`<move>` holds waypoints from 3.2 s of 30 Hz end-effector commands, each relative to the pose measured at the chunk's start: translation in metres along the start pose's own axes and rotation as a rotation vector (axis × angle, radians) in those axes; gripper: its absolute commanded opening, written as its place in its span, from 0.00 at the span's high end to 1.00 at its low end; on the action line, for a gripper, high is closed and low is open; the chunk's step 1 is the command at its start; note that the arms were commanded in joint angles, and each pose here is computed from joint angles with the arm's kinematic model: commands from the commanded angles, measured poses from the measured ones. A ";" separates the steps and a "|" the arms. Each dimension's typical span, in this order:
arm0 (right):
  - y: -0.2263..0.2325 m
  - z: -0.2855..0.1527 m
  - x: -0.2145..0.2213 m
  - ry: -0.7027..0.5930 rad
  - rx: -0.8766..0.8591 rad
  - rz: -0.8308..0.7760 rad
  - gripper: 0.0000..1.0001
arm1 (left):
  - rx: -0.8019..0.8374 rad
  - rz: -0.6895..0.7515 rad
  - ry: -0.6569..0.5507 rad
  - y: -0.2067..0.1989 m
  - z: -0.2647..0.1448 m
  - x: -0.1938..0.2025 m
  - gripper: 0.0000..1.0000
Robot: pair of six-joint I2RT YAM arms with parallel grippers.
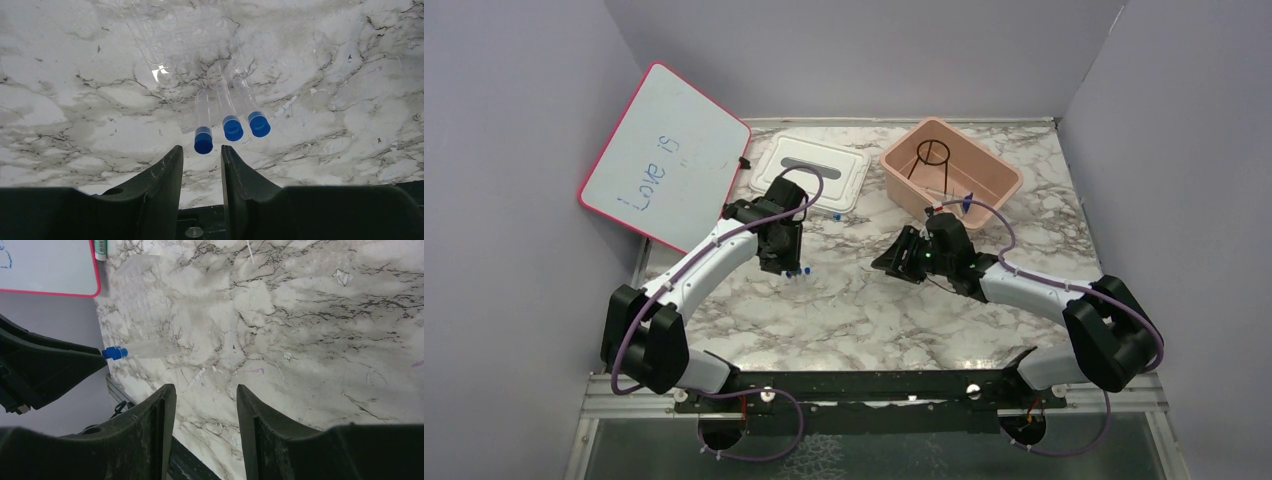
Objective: Organize the chemistry lab equipment
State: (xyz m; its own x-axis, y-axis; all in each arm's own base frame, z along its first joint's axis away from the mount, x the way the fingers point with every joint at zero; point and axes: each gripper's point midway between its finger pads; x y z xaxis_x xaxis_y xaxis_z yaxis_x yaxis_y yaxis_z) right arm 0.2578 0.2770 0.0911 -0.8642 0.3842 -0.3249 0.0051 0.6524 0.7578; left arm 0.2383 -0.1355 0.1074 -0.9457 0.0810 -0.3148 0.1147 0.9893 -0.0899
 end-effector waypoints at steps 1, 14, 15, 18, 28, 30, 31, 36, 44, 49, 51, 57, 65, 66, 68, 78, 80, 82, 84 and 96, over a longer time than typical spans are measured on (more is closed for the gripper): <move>0.000 0.000 0.000 0.000 -0.006 -0.015 0.48 | -0.008 -0.018 -0.085 0.000 -0.017 -0.017 0.63; 0.022 0.042 -0.037 -0.001 0.009 -0.390 0.45 | -0.060 -0.144 -0.390 0.012 -0.057 -0.068 0.52; 0.025 0.050 -0.043 -0.008 0.020 -0.429 0.45 | -0.043 -0.157 -0.426 0.010 -0.061 -0.074 0.51; 0.032 0.079 -0.057 -0.022 0.055 -0.524 0.43 | 0.007 -0.203 -0.536 0.004 -0.075 -0.092 0.45; 0.040 0.164 -0.081 0.011 0.155 -0.713 0.44 | 0.039 -0.266 -0.713 0.008 -0.101 -0.110 0.41; 0.037 0.173 -0.085 0.003 0.177 -0.722 0.44 | 0.040 -0.264 -0.720 0.009 -0.101 -0.109 0.41; 0.036 0.177 -0.087 -0.004 0.184 -0.727 0.44 | 0.042 -0.261 -0.722 0.009 -0.102 -0.108 0.41; 0.033 0.192 -0.092 -0.020 0.195 -0.779 0.43 | 0.049 -0.246 -0.716 0.008 -0.100 -0.106 0.40; 0.010 0.215 -0.086 0.023 0.276 -0.886 0.43 | 0.045 -0.233 -0.707 0.009 -0.096 -0.103 0.39; 0.008 0.222 -0.072 0.054 0.266 -0.958 0.43 | 0.044 -0.234 -0.703 0.010 -0.095 -0.102 0.39; 0.011 0.224 -0.067 0.066 0.250 -0.992 0.44 | 0.047 -0.235 -0.704 0.010 -0.095 -0.102 0.39; 0.011 0.229 -0.046 0.132 0.224 -1.147 0.64 | 0.047 -0.241 -0.718 0.012 -0.100 -0.103 0.39; 0.007 0.235 -0.039 0.196 0.223 -1.177 0.78 | 0.046 -0.249 -0.738 0.014 -0.107 -0.104 0.38; 0.006 0.237 -0.038 0.199 0.225 -1.174 0.75 | 0.047 -0.249 -0.737 0.014 -0.107 -0.103 0.38; 0.005 0.241 -0.038 0.208 0.231 -1.163 0.73 | 0.050 -0.249 -0.738 0.014 -0.107 -0.104 0.38; 0.047 0.231 -0.052 0.068 0.163 -1.047 0.92 | 0.074 -0.274 -0.735 0.012 -0.107 -0.098 0.38; 0.076 0.216 -0.054 0.017 0.076 -1.001 0.92 | 0.087 -0.285 -0.736 0.011 -0.108 -0.098 0.38; 0.105 0.197 -0.060 -0.046 0.001 -0.949 0.92 | 0.108 -0.295 -0.733 0.008 -0.109 -0.097 0.37; 0.137 0.176 -0.067 -0.118 -0.080 -0.878 0.92 | 0.140 -0.299 -0.733 0.002 -0.111 -0.098 0.37; 0.229 0.049 -0.088 -0.284 -0.302 -0.238 0.91 | 0.418 -0.284 -0.857 -0.036 -0.157 -0.110 0.24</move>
State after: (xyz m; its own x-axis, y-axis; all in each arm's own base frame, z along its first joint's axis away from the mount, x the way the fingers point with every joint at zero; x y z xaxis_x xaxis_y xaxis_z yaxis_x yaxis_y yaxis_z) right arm 0.3712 0.4275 0.2268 -0.5622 0.2148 -0.7986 -0.5290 0.6488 0.5470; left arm 0.2929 -0.1444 0.2600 -0.4897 -0.3719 -0.7886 0.0550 0.8895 -0.4536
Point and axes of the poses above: each gripper's point midway between its finger pads, its own z axis out along the fingers, its own y axis along the line the jaws close on, x = y × z, and after that the axes turned 1 degree about z, right-handed
